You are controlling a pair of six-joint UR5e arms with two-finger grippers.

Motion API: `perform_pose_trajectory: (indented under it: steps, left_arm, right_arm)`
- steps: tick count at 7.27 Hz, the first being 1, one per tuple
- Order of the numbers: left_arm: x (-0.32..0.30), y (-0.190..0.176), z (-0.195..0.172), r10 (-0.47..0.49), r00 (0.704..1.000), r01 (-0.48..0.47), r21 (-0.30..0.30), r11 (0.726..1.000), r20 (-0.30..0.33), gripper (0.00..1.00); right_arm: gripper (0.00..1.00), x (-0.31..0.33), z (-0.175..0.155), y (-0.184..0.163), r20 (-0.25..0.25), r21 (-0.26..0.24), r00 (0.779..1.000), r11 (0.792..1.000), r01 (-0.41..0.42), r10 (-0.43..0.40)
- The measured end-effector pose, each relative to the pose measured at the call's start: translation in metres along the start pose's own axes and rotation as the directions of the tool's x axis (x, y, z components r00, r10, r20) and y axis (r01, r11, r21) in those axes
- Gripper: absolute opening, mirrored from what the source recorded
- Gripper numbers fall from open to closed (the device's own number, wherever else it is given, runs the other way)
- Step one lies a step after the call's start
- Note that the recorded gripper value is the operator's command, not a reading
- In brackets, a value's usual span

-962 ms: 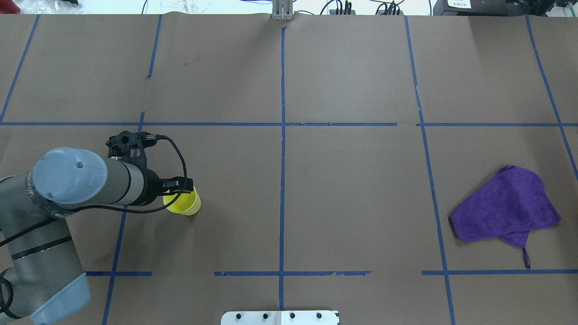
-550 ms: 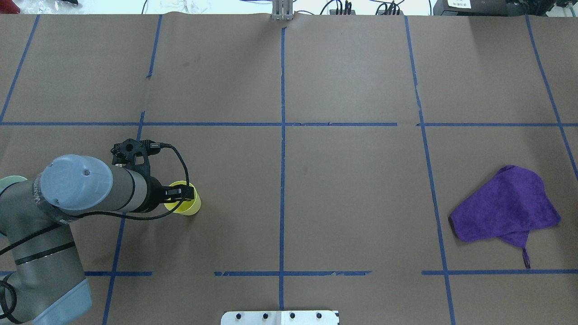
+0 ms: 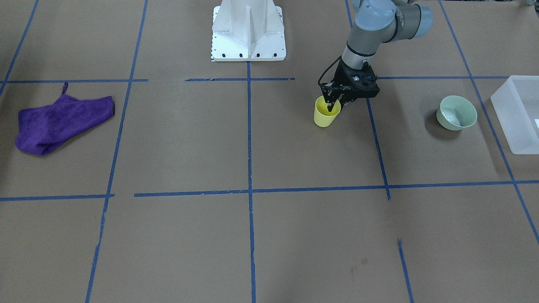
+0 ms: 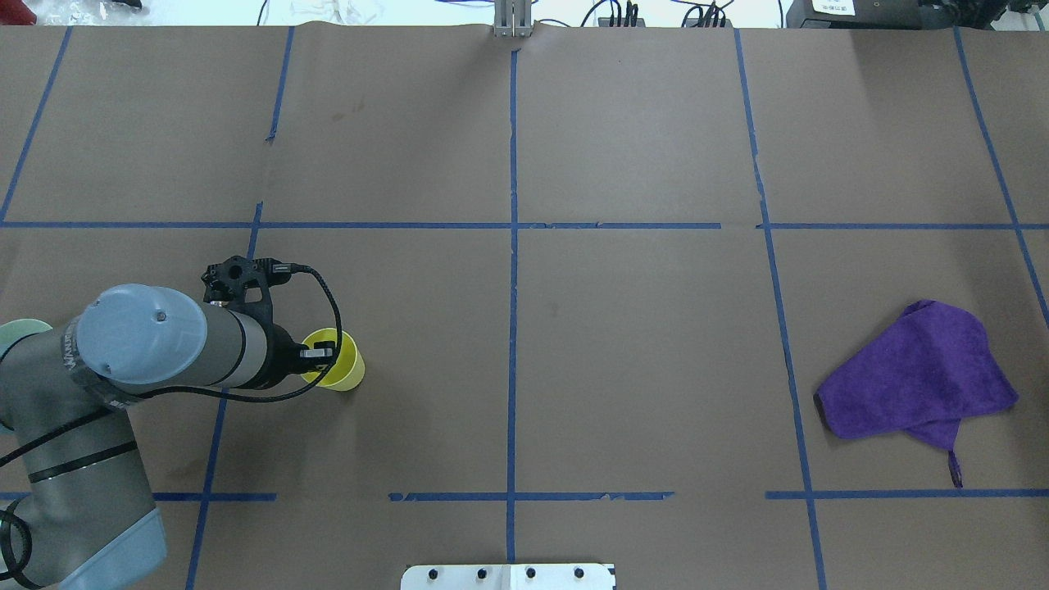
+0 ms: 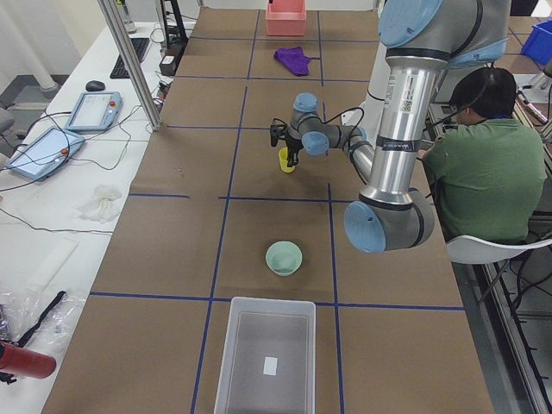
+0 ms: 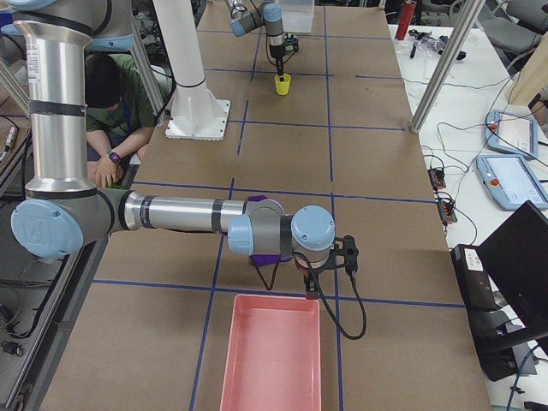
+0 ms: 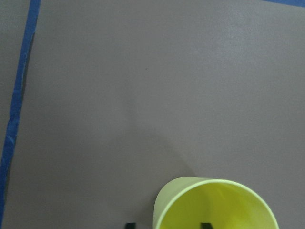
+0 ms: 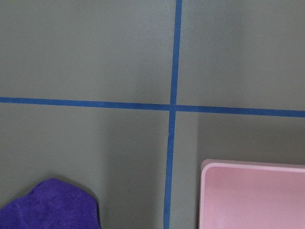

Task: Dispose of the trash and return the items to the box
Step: 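Close the left gripper on the yellow cup rim, then lift the yellow cup with the left gripper while the right reaches the purple cloth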

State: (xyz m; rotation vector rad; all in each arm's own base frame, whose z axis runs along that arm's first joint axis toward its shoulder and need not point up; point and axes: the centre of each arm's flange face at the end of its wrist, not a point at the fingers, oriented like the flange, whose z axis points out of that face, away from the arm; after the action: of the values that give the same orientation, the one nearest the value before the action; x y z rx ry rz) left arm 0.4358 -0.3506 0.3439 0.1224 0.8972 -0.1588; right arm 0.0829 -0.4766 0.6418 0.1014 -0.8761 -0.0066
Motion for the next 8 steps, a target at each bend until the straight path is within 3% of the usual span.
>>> perform_pose_trajectory:
  steps: [2, 4, 5, 8]
  left_arm:
    - [0.001, -0.008, -0.018, -0.008, 1.000, 0.008, 0.006, 1.000, -0.024, 0.00]
    - [-0.007, -0.043, -0.059, -0.044, 0.998, 0.045, 0.017, 0.999, -0.041, 0.00]
    - [-0.013, -0.058, -0.077, -0.049, 0.998, 0.050, 0.035, 0.998, -0.036, 0.00]
    - [-0.039, -0.101, -0.109, -0.010, 1.000, 0.011, 0.111, 0.994, -0.010, 0.00]
  right_arm:
    - [1.00, -0.005, -0.002, -0.003, 0.014, 0.004, 1.000, 1.000, -0.021, 0.021]
    - [1.00, -0.040, 0.006, -0.011, 0.031, -0.010, 0.997, 0.997, -0.076, 0.076]
    - [1.00, -0.073, 0.020, -0.013, 0.030, -0.021, 0.994, 0.994, -0.104, 0.104]
    - [1.00, -0.170, 0.095, -0.004, 0.000, 0.019, 0.990, 0.990, -0.141, 0.141]
